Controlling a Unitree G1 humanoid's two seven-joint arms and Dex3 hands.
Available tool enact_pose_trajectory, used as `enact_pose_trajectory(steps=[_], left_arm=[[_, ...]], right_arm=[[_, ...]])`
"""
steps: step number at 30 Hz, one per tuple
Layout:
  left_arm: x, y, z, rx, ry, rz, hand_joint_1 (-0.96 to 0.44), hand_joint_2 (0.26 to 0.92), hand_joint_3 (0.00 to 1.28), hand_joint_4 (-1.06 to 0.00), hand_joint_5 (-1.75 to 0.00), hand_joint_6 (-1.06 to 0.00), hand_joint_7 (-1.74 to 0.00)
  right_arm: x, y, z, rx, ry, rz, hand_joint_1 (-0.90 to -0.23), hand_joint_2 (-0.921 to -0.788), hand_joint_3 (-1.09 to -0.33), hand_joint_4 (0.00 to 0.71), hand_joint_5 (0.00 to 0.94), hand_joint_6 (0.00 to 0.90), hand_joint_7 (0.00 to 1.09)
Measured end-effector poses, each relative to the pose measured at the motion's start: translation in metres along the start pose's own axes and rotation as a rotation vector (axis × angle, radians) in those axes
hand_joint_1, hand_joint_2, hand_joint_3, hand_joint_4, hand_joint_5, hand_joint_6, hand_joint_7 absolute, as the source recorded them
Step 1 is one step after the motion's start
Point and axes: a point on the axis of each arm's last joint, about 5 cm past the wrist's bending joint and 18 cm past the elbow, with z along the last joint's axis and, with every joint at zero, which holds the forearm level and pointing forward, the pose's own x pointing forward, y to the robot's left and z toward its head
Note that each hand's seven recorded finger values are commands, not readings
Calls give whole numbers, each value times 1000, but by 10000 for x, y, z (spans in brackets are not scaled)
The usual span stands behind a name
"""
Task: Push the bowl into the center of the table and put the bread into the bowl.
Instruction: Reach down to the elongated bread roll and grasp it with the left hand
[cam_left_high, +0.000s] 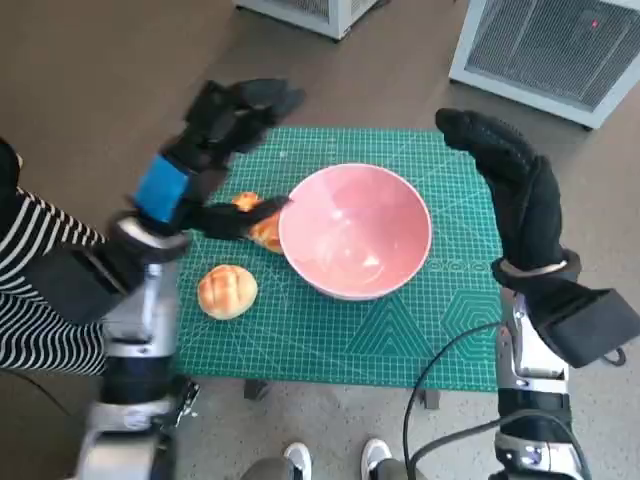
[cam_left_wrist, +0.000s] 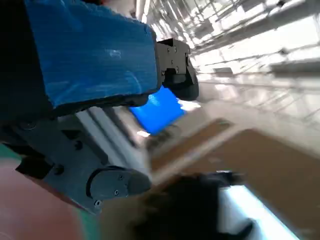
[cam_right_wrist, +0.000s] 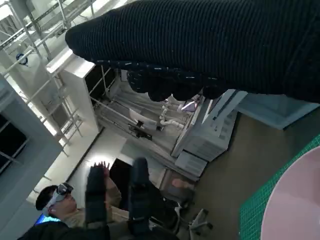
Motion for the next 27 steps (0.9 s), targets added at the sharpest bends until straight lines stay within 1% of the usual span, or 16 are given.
enact_pose_trajectory(steps=[3,5,6,8,11,12,16,21,27], left_arm=[[-33,207,0,112,64,-31,-28,667,172,-316,-1,-233,-503],[-51,319,11,159,99,-52,2,681,132,-312,-1,-267,-447],[-55,370,19,176,115,-64,55,696,102,-303,0,-300,-381],[-55,452,38,195,150,-96,81,705,87,-299,0,-319,-342],[-51,542,44,213,207,-147,136,729,49,-295,0,-380,-220],[-53,562,45,219,221,-158,141,731,45,-294,0,-386,-208],[-56,596,24,249,274,-206,172,744,30,-295,0,-413,-146],[-40,576,-29,275,336,-276,180,757,21,-291,0,-433,-91],[2,532,-105,300,400,-338,140,758,13,-290,0,-444,-61]], right_arm=[[-3,-2,-1,0,1,-1,-844,-921,-707,246,6,101,529],[-6,-4,-2,0,2,-2,-844,-921,-706,246,6,102,530],[-8,-5,-2,0,2,-3,-844,-921,-706,247,6,106,531],[-11,-7,-4,0,3,-5,-843,-921,-705,247,6,107,532],[-11,-6,-5,1,3,-5,-844,-921,-704,244,4,108,532],[-12,-6,-6,1,3,-5,-844,-921,-704,243,3,108,532],[-14,-9,-7,0,4,-7,-843,-921,-703,239,1,104,529],[-22,-12,-10,-2,3,-17,-844,-921,-703,239,1,101,526],[-35,-18,-21,-3,5,-26,-846,-921,-702,239,1,100,525]])
